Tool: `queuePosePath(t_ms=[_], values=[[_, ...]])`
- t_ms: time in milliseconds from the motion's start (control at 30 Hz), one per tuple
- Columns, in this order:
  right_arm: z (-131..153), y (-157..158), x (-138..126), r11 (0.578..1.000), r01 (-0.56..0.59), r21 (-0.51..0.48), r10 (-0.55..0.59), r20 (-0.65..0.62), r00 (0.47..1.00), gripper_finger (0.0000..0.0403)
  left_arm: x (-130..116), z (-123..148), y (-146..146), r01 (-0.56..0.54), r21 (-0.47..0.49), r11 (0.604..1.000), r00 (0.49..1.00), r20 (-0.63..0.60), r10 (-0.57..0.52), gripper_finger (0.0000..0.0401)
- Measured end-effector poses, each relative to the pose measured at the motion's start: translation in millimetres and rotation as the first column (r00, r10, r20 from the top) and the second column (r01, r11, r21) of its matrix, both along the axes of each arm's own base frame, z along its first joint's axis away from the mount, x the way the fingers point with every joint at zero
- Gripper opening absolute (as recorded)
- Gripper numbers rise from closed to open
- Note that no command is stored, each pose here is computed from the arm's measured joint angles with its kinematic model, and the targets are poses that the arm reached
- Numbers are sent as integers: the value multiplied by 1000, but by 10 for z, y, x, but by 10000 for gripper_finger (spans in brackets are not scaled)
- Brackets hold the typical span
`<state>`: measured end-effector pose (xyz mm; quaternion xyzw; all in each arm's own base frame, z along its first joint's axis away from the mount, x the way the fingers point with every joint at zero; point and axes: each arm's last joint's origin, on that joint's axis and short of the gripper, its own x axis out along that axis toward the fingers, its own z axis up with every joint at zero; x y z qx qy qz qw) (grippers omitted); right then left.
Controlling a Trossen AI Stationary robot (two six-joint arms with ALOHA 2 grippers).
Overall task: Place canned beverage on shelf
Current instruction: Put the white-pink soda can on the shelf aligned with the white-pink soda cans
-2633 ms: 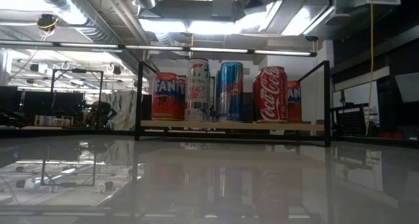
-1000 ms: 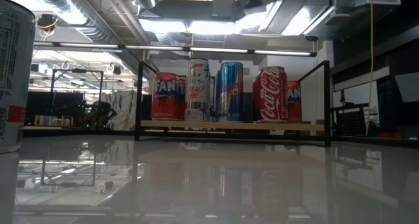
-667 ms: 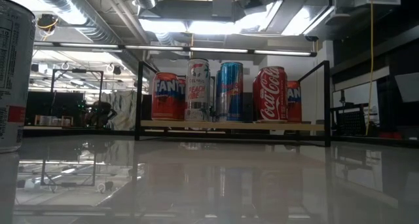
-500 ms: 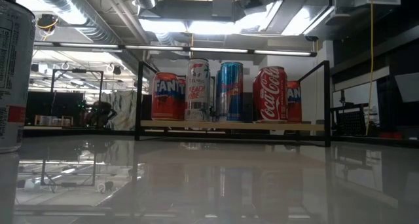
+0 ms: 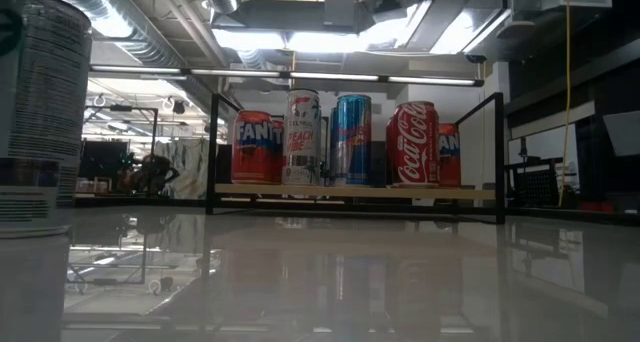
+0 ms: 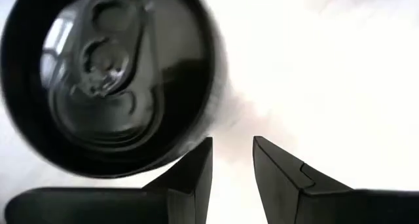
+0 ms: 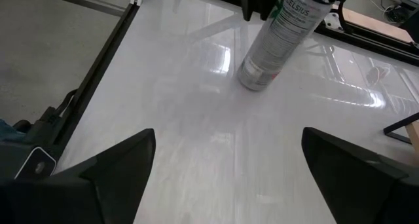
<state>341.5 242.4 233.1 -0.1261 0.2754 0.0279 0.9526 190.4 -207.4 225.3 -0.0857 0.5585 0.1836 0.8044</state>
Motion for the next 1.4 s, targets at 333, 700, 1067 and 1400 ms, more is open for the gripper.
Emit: queuePosePath(t_ms=[333, 700, 1067, 1400], values=[[0, 0, 0, 1000, 0, 0, 0, 0, 1000, 374, 172, 32, -54, 9, -54, 999, 986, 167, 1, 99], [0, 0, 0, 1000, 0, 0, 0, 0, 1000, 374, 378, 84, -80, 138, -94, 986, 958, 265, -108, 99], [0, 0, 0, 1000, 0, 0, 0, 0, 1000, 374, 343, 284, -79, 243, -223, 944, 970, 61, -235, 99], [0, 0, 0, 1000, 0, 0, 0, 0, 1000, 374, 83, 236, 167, 83, -11, 997, 973, -216, -83, 99]])
